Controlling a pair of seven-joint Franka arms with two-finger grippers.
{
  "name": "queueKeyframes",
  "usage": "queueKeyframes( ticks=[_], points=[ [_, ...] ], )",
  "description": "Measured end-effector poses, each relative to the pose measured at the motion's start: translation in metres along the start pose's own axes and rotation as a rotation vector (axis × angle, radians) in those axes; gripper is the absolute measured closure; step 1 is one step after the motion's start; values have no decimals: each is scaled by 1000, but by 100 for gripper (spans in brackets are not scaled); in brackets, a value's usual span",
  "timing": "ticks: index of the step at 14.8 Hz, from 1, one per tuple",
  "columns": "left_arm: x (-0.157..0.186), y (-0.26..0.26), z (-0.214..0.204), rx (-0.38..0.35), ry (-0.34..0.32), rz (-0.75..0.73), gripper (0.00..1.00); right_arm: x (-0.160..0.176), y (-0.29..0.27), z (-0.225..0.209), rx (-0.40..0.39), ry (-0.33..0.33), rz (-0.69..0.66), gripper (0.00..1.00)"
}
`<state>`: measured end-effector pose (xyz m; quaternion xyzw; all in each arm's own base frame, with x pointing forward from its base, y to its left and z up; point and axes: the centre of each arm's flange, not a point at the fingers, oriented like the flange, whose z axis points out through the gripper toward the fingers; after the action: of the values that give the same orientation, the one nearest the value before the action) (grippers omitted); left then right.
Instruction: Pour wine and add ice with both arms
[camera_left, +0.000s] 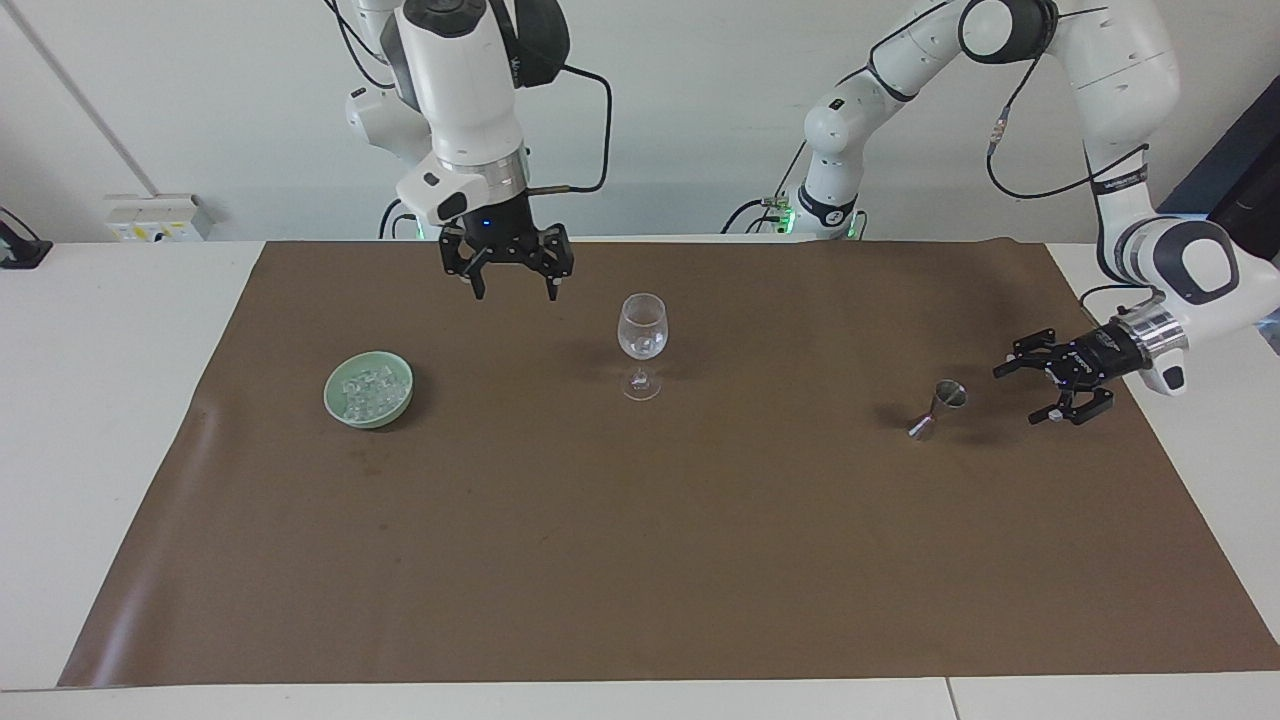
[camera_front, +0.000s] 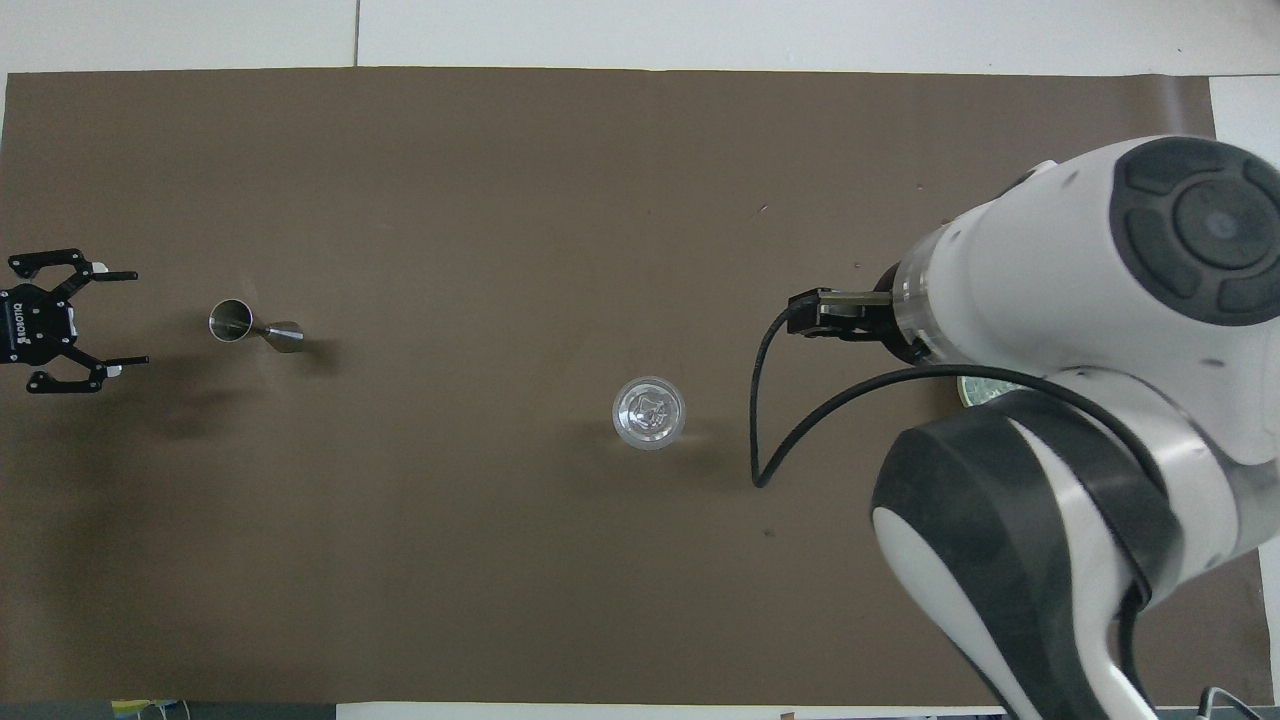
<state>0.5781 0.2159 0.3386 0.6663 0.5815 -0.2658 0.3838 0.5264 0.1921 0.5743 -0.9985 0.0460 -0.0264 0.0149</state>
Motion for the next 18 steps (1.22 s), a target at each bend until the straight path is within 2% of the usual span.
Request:
queueKeyframes(
  ticks=[3,6,10,12,15,18],
  points=[
    [-54,37,-7,113,107,181,0,10,71,-12,-24,-51,24,0],
    [-136,69,25,293,277,362,0,14,146,-22,-34,-98,82,0],
    [-229,75,45,445,464,571,0,8,205,-34,-34,-126,136,0],
    [-267,73,54,514,517,706,0,6,230,-38,-28,-128,95,0],
    [-308,67,80,635,585,877,0,7,271,-38,-19,-139,103,0],
    [-334,59,101,713,587,1052,0,14,278,-54,-20,-143,108,0]
  ],
)
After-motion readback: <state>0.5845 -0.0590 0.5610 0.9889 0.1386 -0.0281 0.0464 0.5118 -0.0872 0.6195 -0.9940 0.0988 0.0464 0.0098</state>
